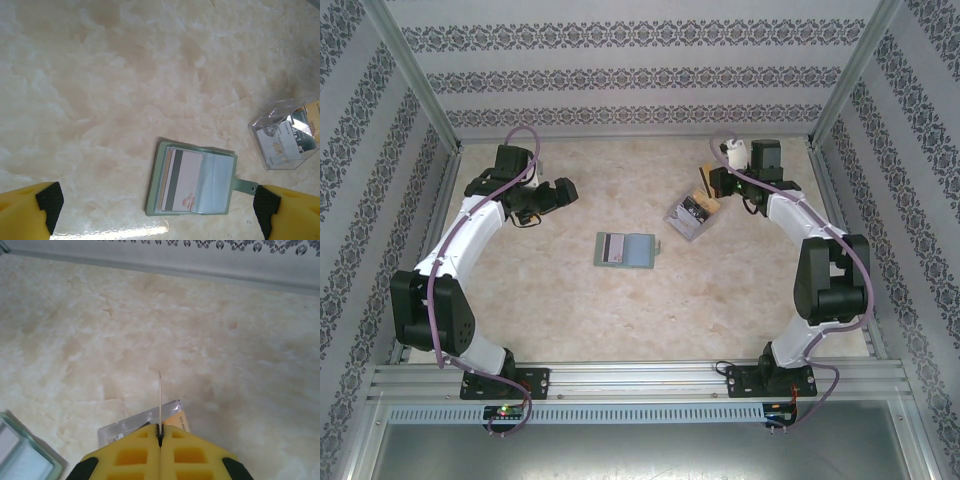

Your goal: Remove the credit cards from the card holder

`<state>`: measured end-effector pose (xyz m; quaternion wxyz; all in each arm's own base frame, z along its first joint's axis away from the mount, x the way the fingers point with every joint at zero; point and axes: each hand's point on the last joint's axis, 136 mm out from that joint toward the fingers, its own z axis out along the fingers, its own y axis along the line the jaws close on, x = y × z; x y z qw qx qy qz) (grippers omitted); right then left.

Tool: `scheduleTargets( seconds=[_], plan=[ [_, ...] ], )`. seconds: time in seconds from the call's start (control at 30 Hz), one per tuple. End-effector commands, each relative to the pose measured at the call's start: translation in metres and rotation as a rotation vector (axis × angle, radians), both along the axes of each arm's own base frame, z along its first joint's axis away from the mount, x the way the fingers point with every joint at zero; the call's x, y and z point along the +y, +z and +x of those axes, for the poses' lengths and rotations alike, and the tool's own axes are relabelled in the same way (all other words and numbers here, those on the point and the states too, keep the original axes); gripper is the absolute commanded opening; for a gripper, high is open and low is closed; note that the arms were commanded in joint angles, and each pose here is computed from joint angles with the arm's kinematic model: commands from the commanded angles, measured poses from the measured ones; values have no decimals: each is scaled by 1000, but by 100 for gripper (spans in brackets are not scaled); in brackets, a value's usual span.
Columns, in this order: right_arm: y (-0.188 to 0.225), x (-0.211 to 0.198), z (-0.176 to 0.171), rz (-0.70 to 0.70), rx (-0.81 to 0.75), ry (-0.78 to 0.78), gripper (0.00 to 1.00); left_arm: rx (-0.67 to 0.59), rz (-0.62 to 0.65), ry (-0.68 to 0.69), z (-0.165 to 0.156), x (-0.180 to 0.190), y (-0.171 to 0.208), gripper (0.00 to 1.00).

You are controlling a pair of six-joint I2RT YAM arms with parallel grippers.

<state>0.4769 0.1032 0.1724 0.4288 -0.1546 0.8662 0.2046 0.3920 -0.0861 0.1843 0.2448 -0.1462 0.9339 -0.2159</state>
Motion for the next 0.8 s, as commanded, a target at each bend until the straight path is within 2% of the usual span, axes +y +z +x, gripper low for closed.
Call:
scheduleTargets(
  seconds=[0.0,0.17,0.37,0.63,0.77],
  plan=[
    [-10,-4,1,-94,8,70,0,28,16,-8,-4,5,-10,99],
    [-25,-7,2,-169,69,121,0,33,8,-18,-6,3,-12,99],
    [-30,5,-2,-183,96,228,0,39,-1,-29,-5,1,-15,99],
    [-42,6,6,-268,136,279,0,37,4,-43,-4,0,-14,99],
    [-45,11,3,-255,161,316,3,46,4,-46,-7,0,-17,99]
  ],
)
